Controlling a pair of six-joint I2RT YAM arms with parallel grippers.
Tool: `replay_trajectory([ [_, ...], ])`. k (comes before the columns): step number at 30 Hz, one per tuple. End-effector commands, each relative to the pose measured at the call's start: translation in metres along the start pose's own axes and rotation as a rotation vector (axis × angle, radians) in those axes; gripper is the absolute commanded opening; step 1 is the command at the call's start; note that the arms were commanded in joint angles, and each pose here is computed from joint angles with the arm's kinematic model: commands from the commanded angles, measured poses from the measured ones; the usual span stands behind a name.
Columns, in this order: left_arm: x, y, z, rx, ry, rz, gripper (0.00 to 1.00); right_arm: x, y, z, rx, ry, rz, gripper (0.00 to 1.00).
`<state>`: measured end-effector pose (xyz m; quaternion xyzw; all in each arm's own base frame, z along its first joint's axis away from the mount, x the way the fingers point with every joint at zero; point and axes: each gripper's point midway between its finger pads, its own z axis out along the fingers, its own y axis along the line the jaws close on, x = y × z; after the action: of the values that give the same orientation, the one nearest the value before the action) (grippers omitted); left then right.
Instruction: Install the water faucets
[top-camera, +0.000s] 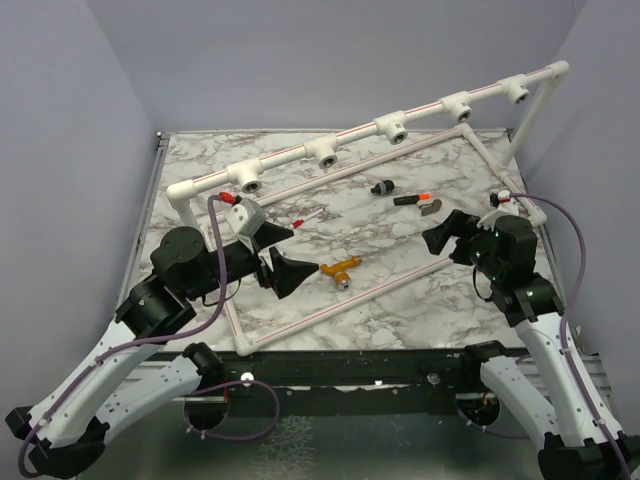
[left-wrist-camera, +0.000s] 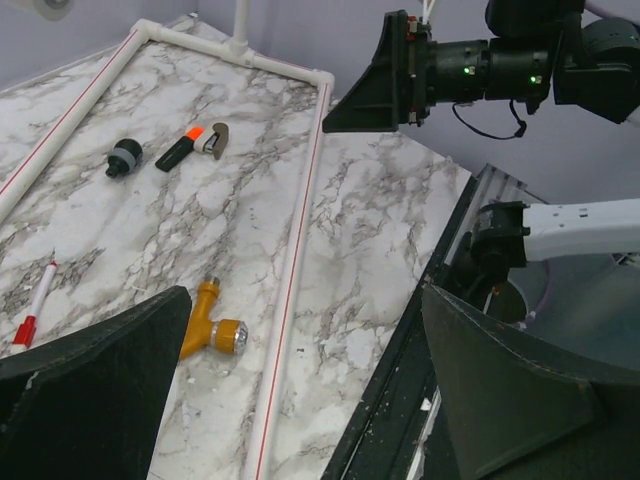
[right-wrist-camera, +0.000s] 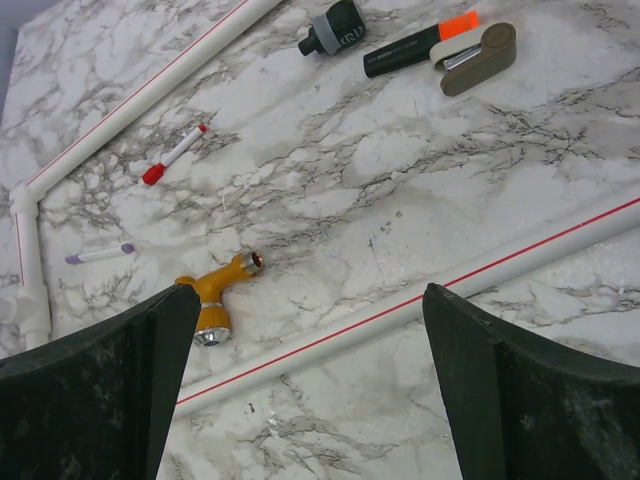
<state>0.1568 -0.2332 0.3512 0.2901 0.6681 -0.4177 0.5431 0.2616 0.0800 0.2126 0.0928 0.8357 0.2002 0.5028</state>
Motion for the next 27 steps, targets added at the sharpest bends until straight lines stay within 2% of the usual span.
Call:
replay_trajectory([
  [1,0.024,-0.008,-0.008,0.042,0.063,-0.029,0.99,0.004,0.005,-0.010,-0.020,0.039,-0.034,1.00],
  [8,0.050,0.021,-0.004,-0.085,0.070,-0.035,0.99,0.018,0.016,-0.010,-0.110,0.086,-0.065,0.98],
  [21,0.075,0.029,0.003,-0.079,0.078,-0.003,0.99,0.063,0.032,0.008,-0.204,0.262,-0.008,0.88],
  [27,0.078,0.033,0.001,-0.095,0.083,0.003,0.99,0.097,0.061,0.025,-0.209,0.319,-0.056,0.88],
])
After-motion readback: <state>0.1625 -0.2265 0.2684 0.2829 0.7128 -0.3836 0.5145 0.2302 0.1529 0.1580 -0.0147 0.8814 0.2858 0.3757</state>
